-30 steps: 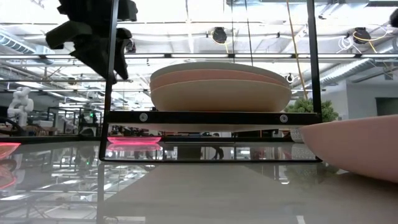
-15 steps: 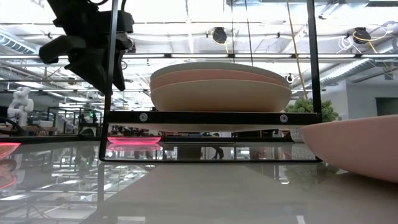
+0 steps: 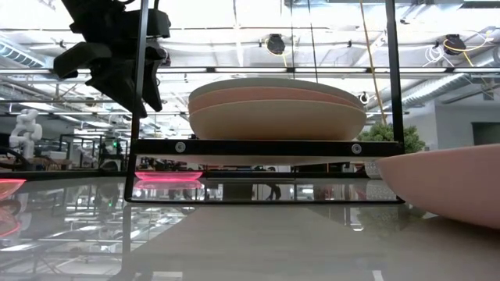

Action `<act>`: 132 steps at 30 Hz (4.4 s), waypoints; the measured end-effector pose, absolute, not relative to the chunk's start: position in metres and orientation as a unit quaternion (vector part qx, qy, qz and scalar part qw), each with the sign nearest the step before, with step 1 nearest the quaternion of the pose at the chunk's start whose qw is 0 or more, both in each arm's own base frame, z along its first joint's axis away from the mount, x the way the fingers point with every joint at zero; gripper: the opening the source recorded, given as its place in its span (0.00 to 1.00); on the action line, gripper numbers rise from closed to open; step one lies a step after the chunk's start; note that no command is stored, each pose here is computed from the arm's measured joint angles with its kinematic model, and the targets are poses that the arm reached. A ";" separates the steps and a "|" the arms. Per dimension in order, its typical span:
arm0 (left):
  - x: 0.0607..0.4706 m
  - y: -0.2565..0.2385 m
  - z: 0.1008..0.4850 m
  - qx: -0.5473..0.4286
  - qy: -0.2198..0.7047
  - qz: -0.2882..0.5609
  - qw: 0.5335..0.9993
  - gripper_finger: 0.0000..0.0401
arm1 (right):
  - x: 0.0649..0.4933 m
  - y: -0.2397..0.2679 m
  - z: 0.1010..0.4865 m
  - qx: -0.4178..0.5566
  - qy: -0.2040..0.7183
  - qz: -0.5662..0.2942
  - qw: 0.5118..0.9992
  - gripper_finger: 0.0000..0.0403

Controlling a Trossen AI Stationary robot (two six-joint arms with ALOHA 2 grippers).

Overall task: Place and stack plates onto a shelf
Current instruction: Stack the pink plate on top of the gray plate on the shelf

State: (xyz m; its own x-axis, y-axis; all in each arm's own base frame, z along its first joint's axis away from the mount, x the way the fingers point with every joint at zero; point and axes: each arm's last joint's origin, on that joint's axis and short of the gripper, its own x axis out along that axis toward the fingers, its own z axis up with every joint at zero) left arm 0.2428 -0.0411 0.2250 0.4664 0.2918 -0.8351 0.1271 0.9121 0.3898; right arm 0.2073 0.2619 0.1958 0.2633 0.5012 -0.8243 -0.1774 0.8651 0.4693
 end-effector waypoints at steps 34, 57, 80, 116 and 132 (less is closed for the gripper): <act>0.244 -0.041 0.226 0.202 0.508 0.050 0.836 0.57 | 0.203 0.265 0.158 -0.071 0.547 0.310 0.775 0.31; 0.245 -0.041 0.226 0.203 0.504 0.051 0.838 0.57 | 0.182 0.263 0.201 -0.028 0.517 0.317 0.794 0.01; 0.249 -0.031 0.227 0.197 0.498 0.065 0.842 0.57 | 0.155 0.241 0.309 -0.003 0.587 0.145 0.797 0.00; 0.235 -0.009 0.191 0.171 0.533 0.103 0.822 0.57 | 0.236 0.140 0.360 -0.319 0.496 0.067 0.805 0.00; 0.242 0.010 0.194 0.162 0.513 0.130 0.833 0.57 | 0.283 0.108 0.305 -0.358 0.445 0.197 0.797 0.00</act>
State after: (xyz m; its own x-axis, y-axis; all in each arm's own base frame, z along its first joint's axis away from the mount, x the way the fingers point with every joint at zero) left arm 0.2416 0.0099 0.1939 0.4407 0.3819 -0.8123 -0.0499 0.9140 0.4026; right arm 0.2827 0.1084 0.3048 0.5269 -0.0052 -0.8499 -0.6321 0.6661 -0.3959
